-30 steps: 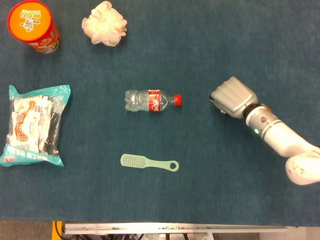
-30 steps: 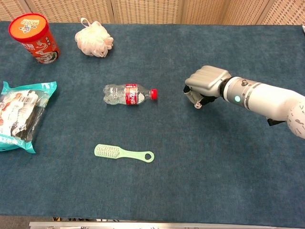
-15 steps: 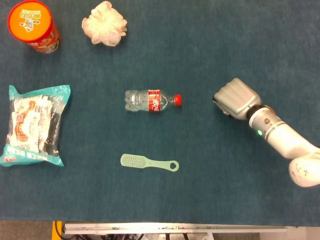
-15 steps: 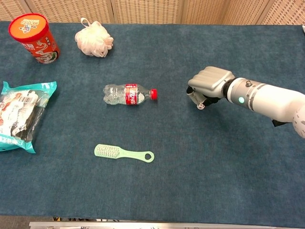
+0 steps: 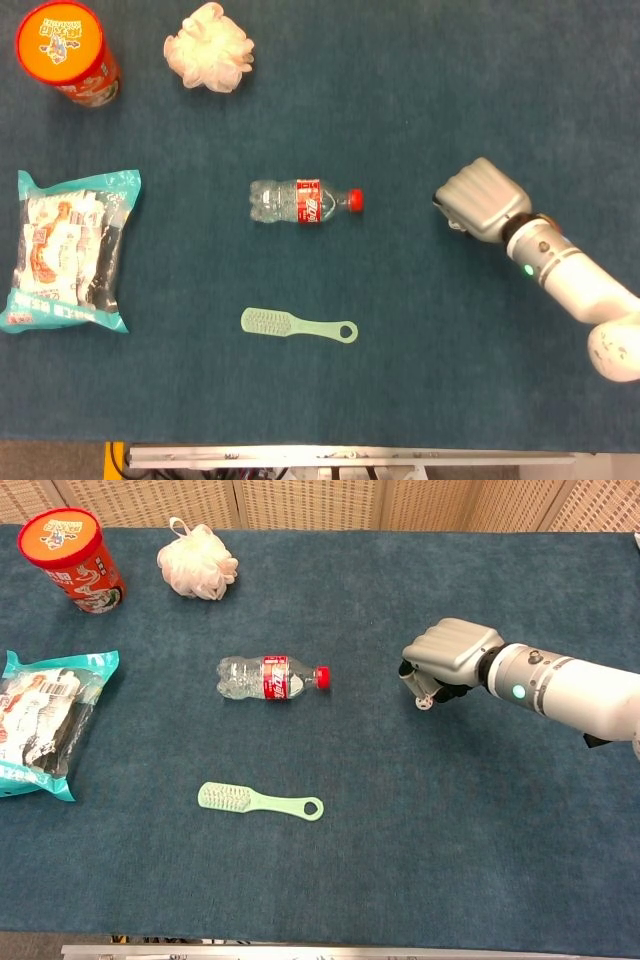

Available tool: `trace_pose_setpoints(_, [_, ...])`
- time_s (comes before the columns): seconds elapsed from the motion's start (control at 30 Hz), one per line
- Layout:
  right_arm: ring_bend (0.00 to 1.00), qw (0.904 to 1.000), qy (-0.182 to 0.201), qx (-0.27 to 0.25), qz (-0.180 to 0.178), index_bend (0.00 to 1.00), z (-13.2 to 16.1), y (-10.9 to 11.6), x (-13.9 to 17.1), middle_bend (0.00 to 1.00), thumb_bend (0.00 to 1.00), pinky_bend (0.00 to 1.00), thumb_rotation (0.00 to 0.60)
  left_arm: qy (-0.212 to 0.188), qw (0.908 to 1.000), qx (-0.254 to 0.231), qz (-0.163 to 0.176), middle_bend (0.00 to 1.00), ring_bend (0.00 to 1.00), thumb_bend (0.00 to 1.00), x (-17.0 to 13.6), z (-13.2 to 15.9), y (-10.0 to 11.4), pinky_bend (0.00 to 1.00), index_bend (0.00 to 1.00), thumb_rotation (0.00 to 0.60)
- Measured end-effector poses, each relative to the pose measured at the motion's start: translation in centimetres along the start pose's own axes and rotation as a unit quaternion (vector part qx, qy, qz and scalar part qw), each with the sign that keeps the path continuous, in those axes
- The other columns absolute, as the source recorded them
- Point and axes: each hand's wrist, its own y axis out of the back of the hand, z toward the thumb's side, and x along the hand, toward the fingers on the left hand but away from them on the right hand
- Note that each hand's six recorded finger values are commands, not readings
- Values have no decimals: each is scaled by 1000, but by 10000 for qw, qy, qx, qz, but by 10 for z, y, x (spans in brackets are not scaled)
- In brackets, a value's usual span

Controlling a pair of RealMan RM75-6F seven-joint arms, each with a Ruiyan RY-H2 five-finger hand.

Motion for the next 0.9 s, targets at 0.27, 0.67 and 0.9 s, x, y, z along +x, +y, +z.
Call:
trace_pose_setpoints(0.27, [881,10000,-76,-35,-11,546,-6,-3,7,960,1000,969,600,12,10000,21,-15,400,223,345,0,0,-1,348,550,600])
trace_pose_setpoints(0.67, [757,9989,-44,14,-462,538,-11,5,37,825,1000,917,600,-127,9999,-6,21,399,224,345,1,5,-1,348,536,600])
trace_pose_setpoints(0.9, [527,9939,-194,-56,-1088,513,-30,8,85,585,757,733,600,-533,9985,-71,-42,399,223,345,3,23,-7,348,490,600])
